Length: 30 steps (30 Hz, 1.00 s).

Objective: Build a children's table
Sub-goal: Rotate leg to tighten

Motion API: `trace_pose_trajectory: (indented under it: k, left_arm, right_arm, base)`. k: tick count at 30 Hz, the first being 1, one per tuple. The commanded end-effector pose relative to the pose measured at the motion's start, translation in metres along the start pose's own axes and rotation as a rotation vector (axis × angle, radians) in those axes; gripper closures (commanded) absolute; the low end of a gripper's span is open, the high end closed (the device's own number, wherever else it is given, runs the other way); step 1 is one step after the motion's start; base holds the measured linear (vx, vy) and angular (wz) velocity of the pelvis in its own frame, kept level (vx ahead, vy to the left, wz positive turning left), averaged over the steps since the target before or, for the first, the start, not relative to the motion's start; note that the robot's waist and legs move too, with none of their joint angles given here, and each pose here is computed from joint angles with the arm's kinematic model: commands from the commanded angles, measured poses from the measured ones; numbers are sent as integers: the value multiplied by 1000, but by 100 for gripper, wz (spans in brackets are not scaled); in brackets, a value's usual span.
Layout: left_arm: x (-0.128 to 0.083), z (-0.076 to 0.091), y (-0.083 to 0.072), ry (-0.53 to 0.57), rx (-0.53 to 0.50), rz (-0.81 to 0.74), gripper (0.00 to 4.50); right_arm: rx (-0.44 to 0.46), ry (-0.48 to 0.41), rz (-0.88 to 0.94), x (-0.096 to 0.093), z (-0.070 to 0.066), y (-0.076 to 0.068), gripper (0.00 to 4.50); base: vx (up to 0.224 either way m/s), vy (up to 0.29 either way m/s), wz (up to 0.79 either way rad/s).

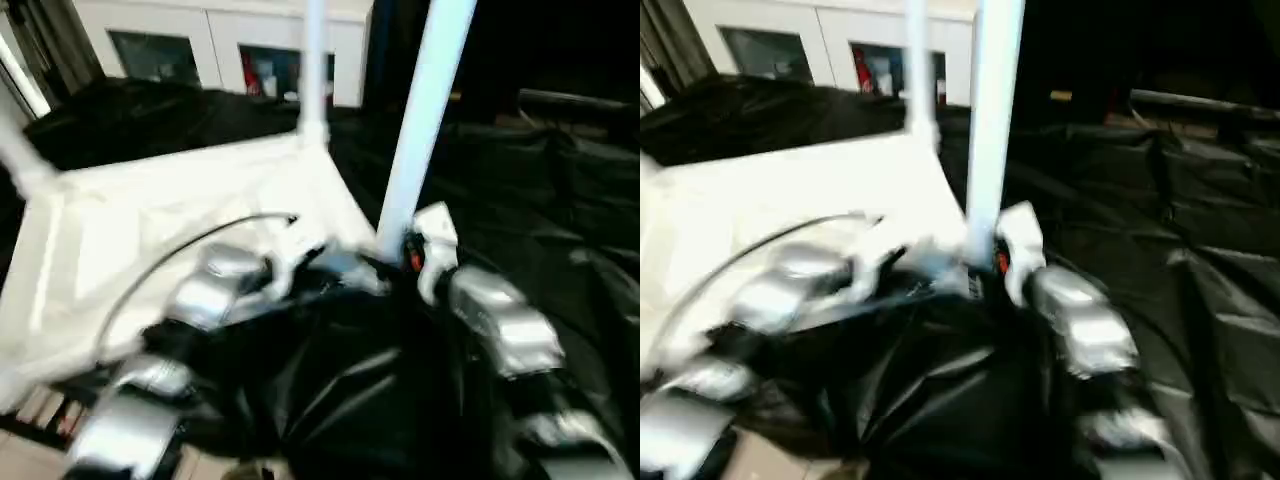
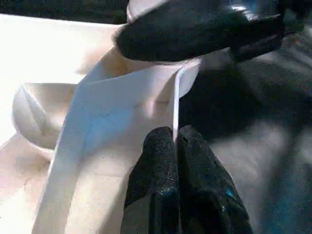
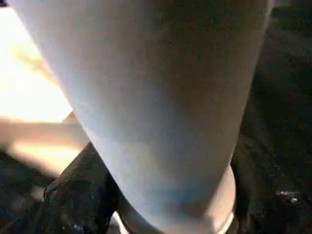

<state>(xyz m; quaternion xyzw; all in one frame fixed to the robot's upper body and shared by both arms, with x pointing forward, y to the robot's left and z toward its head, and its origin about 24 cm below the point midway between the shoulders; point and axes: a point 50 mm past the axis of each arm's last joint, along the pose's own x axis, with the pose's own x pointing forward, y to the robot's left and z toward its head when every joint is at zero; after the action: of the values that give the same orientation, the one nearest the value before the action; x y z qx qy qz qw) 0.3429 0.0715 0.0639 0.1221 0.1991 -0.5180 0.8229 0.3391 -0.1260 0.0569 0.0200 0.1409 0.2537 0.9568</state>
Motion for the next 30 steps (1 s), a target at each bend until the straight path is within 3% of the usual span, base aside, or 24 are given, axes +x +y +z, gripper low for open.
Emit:
trace_pose_trajectory:
  k: [1,4,5,8,9,12,21,30]
  left_arm:
    - [19,27,-10,-86,12,7,450]
    - [25,34,-15,-116,21,3,450]
    - [25,34,-16,-117,29,-6,450]
    - [25,32,-17,-115,43,-27,450]
    - [22,30,-17,-110,56,-54,450]
    - [17,25,-19,-104,73,-111,450]
    - [-12,11,-22,-89,146,-342,450]
    - [-28,2,-22,-32,150,-446,450]
  right_arm:
    - [54,50,90,16,-13,35,178]
    - [85,1,166,22,-7,52,143]
    - [95,-11,184,23,-5,55,108]
    - [93,-19,208,22,-4,56,99]
    - [73,-20,238,20,-3,56,72]
    - [18,-22,309,13,-1,52,57]
    - [-168,64,655,-30,1,33,57]
    - [-222,146,825,-51,-1,28,71]
  base:
    - [0,0,0]
    - [0,0,0]
    - [0,0,0]
    - [0,0,0]
    - [0,0,0]
    - [0,0,0]
    - [0,0,0]
    - [0,0,0]
